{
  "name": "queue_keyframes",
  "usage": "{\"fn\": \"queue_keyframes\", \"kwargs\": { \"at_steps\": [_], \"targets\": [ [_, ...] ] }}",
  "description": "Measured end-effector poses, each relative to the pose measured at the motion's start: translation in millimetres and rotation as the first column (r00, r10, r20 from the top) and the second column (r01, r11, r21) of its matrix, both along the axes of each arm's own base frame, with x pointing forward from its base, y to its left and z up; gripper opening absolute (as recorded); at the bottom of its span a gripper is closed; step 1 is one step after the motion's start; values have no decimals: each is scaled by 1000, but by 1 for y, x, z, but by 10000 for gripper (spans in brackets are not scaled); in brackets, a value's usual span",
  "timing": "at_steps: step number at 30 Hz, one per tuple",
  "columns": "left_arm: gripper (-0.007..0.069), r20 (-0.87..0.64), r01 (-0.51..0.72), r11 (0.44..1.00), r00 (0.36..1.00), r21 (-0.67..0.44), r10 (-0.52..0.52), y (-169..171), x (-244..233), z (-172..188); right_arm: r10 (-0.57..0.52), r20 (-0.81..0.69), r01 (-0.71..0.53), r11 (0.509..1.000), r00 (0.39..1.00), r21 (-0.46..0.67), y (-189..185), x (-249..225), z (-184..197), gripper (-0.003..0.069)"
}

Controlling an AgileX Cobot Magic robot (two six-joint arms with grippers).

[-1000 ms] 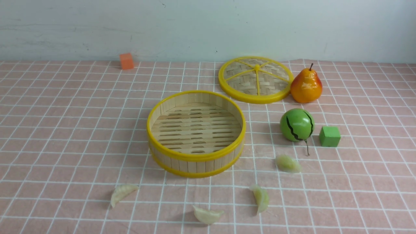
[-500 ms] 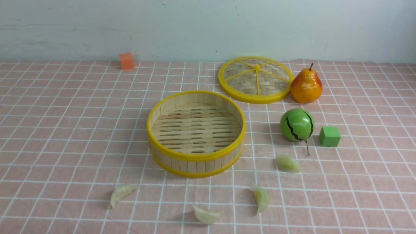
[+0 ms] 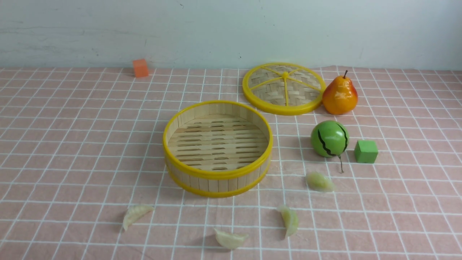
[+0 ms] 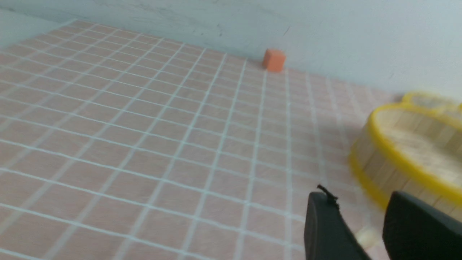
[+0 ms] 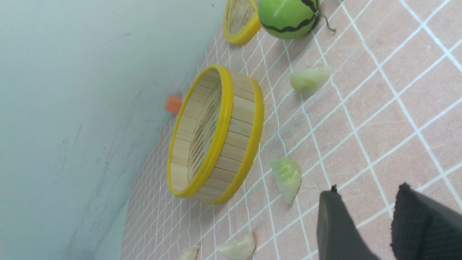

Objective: Put the dumplings into the steamer on the table with the pink tablecloth.
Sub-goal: 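Reach for and grasp a dumpling on the table with the left gripper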

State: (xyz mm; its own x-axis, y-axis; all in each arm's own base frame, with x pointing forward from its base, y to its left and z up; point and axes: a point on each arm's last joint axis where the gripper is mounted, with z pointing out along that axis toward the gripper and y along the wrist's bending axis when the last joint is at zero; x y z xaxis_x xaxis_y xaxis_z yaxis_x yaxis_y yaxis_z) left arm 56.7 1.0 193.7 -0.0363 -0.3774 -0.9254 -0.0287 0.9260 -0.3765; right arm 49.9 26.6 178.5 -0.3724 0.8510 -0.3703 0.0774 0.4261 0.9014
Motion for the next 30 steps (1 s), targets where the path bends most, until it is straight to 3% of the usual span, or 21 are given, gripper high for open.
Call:
{"fn": "queue_keyframes", "kwargs": {
  "at_steps": [1,2,4,5,6,9,15,19,20,21,24,28,30],
  "targets": [
    [238,7,1,1000,1000,-25,-1,0,0,1,0,0,0,1000,1000,0,0,0,0,239],
    [238,54,12,976,999,-219,-1,-1,0,5,0,0,0,1000,1000,2,0,0,0,239],
    [238,114,44,864,993,-501,15,-1,0,10,0,0,0,1000,1000,2,0,0,0,239],
    [238,113,47,839,993,-542,17,-1,0,10,0,0,0,1000,1000,2,0,0,0,239],
    [238,127,63,753,991,-655,28,0,0,12,2,3,-2,1000,1000,-8,0,0,0,239],
    [238,131,76,647,991,-759,37,0,0,12,17,21,-15,997,1000,-74,0,0,0,239],
    [238,137,86,578,989,-812,46,0,0,13,24,83,-8,982,996,-190,-2,1,2,239],
    [238,164,102,600,985,-794,49,1,-1,19,34,109,-9,973,993,-230,-3,1,6,234],
    [238,180,112,634,983,-765,44,0,-2,25,39,126,-8,970,991,-244,-2,1,11,227],
    [237,218,133,718,975,-683,28,-1,-7,46,58,190,2,954,980,-301,-3,-1,28,203],
    [219,218,111,864,976,-491,-2,-2,-15,83,86,286,50,897,954,-439,-5,-2,65,117],
    [157,9,2,966,1000,-257,0,-1,-4,121,145,287,68,781,947,-620,-6,14,115,-8],
    [127,-137,-33,984,991,-175,9,0,9,130,177,236,33,731,955,-682,-5,29,136,-19]
  ]
}}
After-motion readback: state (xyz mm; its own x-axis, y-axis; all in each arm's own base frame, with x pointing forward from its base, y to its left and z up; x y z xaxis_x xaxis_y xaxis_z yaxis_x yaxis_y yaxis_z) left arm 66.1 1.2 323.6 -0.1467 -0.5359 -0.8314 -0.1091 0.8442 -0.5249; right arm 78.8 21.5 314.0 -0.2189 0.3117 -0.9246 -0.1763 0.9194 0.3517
